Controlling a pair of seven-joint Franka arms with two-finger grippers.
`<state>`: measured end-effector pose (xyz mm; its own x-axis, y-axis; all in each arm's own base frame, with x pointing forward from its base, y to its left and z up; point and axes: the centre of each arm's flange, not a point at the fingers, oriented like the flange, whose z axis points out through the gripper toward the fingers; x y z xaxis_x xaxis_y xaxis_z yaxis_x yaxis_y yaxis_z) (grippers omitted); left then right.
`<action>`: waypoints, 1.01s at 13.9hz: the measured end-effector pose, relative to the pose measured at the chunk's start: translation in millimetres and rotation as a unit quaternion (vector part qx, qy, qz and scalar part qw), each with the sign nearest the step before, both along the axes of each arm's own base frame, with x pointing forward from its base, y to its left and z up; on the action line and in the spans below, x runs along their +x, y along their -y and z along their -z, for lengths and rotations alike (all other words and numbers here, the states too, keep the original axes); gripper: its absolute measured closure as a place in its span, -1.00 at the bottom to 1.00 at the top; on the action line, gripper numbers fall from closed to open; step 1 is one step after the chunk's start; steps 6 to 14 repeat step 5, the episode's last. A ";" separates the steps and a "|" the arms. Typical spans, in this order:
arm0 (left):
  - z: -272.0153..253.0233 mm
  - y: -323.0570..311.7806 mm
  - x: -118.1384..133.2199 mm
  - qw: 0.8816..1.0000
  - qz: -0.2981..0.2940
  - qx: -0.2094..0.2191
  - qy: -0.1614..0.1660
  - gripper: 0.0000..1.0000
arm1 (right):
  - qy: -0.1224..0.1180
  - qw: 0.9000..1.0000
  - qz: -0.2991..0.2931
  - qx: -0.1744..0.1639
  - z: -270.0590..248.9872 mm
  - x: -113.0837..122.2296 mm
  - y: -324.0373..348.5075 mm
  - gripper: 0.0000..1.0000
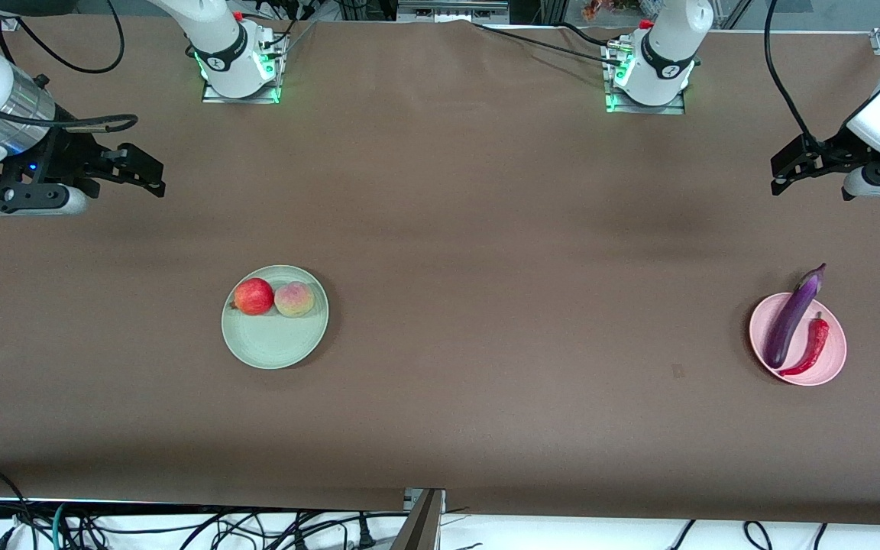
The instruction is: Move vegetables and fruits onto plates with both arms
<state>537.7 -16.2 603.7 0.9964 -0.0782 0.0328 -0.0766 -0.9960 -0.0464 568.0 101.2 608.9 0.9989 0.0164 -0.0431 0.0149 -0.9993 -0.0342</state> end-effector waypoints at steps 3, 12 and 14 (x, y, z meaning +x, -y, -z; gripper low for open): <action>0.4 0.1 -0.4 1.000 0.000 0.000 -0.002 -1.00 | 0.002 1.000 -0.016 0.001 -1.5 0.5 2.2 -1.00; 0.5 0.7 -0.6 1.000 0.001 0.000 -0.003 -1.00 | 0.003 1.000 -0.019 0.001 -2.0 0.6 2.3 -1.00; 0.5 0.7 -0.6 1.000 0.001 0.000 -0.003 -1.00 | 0.003 1.000 -0.019 0.001 -2.0 0.6 2.3 -1.00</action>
